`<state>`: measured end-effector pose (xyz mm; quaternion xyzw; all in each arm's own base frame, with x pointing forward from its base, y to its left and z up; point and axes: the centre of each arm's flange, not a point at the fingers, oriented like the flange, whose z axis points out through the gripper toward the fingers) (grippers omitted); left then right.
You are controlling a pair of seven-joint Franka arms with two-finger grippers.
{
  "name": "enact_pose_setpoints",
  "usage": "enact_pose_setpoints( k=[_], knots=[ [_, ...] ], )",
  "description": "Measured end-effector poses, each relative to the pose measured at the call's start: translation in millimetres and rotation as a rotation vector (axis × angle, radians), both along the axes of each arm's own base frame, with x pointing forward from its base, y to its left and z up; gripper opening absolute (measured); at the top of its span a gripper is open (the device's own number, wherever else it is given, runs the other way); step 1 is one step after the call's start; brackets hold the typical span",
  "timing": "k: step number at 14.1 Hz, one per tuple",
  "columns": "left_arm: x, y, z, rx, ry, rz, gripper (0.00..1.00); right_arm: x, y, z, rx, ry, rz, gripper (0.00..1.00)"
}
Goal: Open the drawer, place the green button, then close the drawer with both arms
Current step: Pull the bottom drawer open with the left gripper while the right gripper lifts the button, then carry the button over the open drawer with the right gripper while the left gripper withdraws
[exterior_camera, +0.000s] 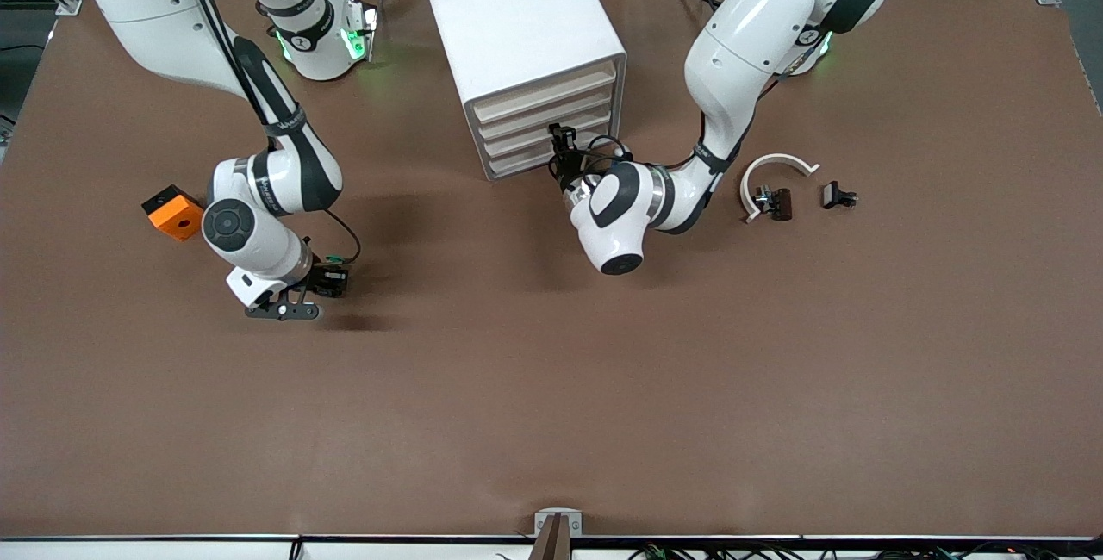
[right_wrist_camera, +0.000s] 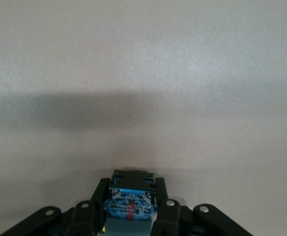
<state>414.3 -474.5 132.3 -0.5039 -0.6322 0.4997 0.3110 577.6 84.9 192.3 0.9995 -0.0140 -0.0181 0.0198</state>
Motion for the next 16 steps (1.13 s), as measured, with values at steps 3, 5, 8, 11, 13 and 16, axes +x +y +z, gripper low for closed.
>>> enact_pose_setpoints(
  k=[3, 5, 8, 11, 13, 16],
  knots=[
    [9.0, 6.1, -0.1, 0.019, -0.001, 0.023, 0.15, 21.5, 0.3, 30.7, -0.024, 0.091, -0.011, 0.41],
    [34.7, 20.4, 5.4, 0.026, -0.034, 0.058, 0.15, 38.3, 2.7, 63.3, -0.038, 0.145, -0.017, 0.41],
    [81.3, 53.0, 16.0, 0.028, -0.083, 0.134, 0.15, 56.2, 13.4, 112.6, -0.053, 0.184, -0.046, 0.41],
    [115.0, 81.3, 24.3, 0.018, -0.110, 0.201, 0.15, 56.2, 56.2, 152.6, -0.089, 0.210, -0.134, 0.41],
    [131.2, 95.0, 29.6, 0.010, -0.128, 0.233, 0.15, 44.6, 103.2, 171.2, -0.125, 0.211, -0.214, 0.41],
    [150.7, 111.7, 36.8, -0.034, -0.170, 0.257, 0.28, 14.4, 186.9, 185.9, -0.162, 0.175, -0.347, 0.41]
  ],
)
